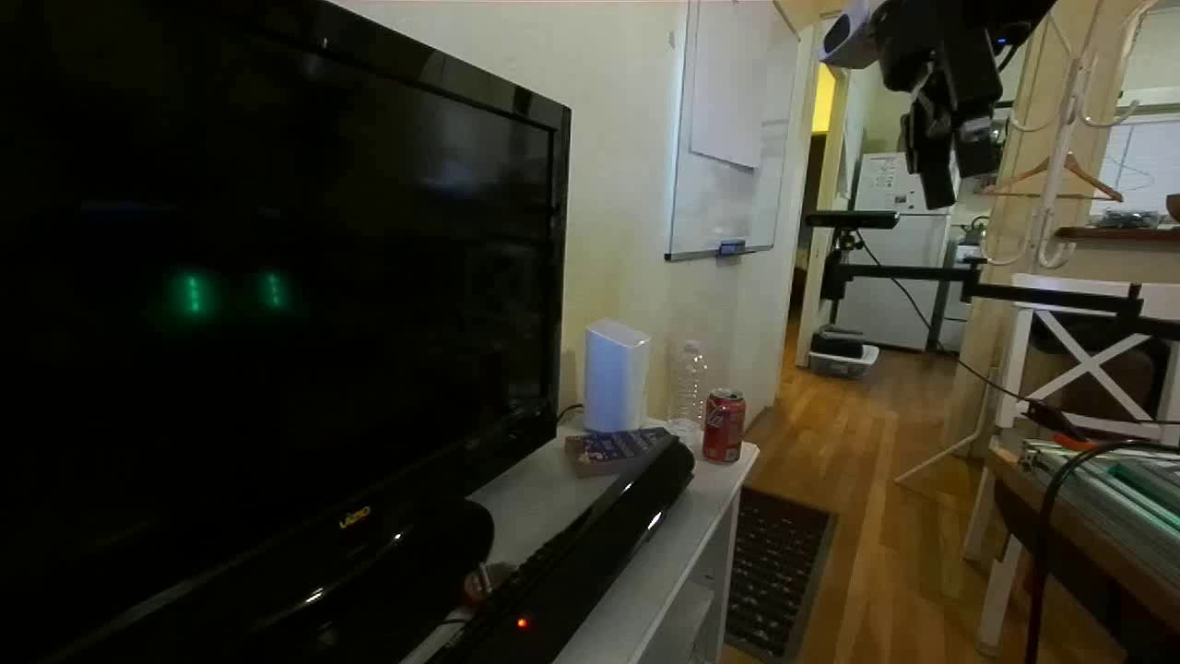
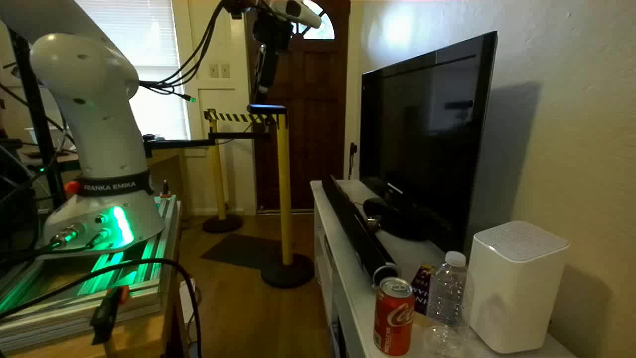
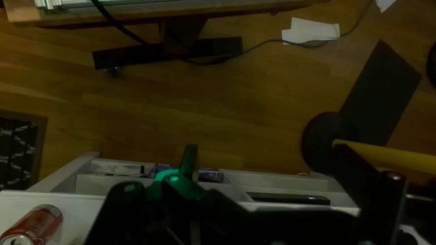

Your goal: Press a button on the home theatre

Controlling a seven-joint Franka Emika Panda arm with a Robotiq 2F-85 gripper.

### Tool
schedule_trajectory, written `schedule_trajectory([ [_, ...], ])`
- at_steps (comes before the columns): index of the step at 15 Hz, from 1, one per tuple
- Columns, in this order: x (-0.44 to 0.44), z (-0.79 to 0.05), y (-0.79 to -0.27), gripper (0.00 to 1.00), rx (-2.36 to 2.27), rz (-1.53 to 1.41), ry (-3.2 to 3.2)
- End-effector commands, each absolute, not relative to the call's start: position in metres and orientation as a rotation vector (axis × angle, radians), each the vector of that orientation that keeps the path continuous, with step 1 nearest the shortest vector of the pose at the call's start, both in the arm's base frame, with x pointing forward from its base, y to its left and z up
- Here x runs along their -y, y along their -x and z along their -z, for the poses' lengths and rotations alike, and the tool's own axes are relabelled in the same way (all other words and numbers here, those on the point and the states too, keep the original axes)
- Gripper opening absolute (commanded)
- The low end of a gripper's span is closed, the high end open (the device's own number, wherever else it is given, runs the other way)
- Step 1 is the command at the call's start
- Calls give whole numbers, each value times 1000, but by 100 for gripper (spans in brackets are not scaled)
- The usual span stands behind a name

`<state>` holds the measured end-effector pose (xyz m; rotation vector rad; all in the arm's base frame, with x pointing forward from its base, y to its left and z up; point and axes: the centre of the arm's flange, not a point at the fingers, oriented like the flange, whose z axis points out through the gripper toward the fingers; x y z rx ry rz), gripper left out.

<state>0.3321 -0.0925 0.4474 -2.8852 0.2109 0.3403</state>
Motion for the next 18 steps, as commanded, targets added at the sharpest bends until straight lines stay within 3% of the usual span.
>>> schedule_trajectory([
  [1, 93, -447, -332, 100, -211, -340, 2885],
  [5, 93, -447, -332, 100, -211, -340, 2885],
  [12, 53, -407, -442, 100, -107, -215, 2850],
  [18, 23, -350, -523, 100, -322, -156, 2908],
])
